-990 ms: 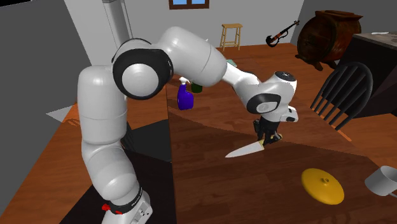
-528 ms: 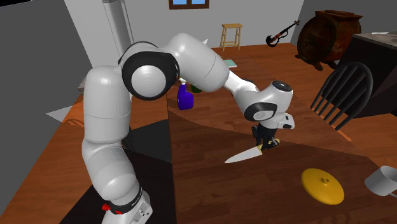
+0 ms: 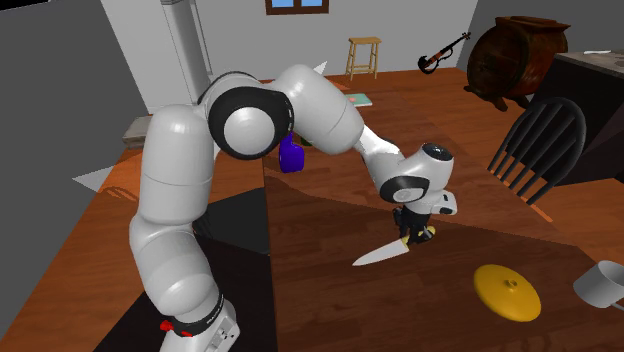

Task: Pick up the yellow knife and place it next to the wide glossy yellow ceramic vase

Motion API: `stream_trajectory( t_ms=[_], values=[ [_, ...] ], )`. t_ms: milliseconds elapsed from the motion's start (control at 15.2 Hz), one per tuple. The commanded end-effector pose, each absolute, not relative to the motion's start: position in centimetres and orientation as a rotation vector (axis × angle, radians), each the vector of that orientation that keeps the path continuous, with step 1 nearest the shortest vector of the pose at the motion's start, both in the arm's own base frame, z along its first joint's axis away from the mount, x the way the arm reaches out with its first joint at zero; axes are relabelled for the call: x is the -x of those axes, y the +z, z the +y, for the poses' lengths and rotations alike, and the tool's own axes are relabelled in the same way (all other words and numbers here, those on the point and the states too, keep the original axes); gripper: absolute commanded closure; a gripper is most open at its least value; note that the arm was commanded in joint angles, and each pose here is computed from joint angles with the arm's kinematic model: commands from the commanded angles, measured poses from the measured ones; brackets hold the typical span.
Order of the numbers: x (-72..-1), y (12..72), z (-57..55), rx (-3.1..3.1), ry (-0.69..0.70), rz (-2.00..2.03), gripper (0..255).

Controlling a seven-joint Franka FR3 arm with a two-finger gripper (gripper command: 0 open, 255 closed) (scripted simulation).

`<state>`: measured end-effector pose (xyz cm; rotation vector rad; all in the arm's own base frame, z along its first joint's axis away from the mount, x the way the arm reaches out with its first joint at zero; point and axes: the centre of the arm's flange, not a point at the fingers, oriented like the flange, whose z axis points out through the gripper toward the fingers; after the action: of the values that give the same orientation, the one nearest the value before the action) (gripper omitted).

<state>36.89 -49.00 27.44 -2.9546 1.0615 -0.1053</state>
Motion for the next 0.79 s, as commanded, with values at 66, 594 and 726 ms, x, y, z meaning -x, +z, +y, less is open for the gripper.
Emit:
stream_trajectory(
  t_ms=[66, 594, 726],
  values=[
    [-36.98, 26.15, -48.98, 2.955, -0.106, 1.062, 255],
    [-36.98, 26.15, -48.98, 2.955, -0.106, 1.062, 0],
    [-36.98, 26.15, -48.98, 2.955, -0.106, 1.062, 0]
  ],
)
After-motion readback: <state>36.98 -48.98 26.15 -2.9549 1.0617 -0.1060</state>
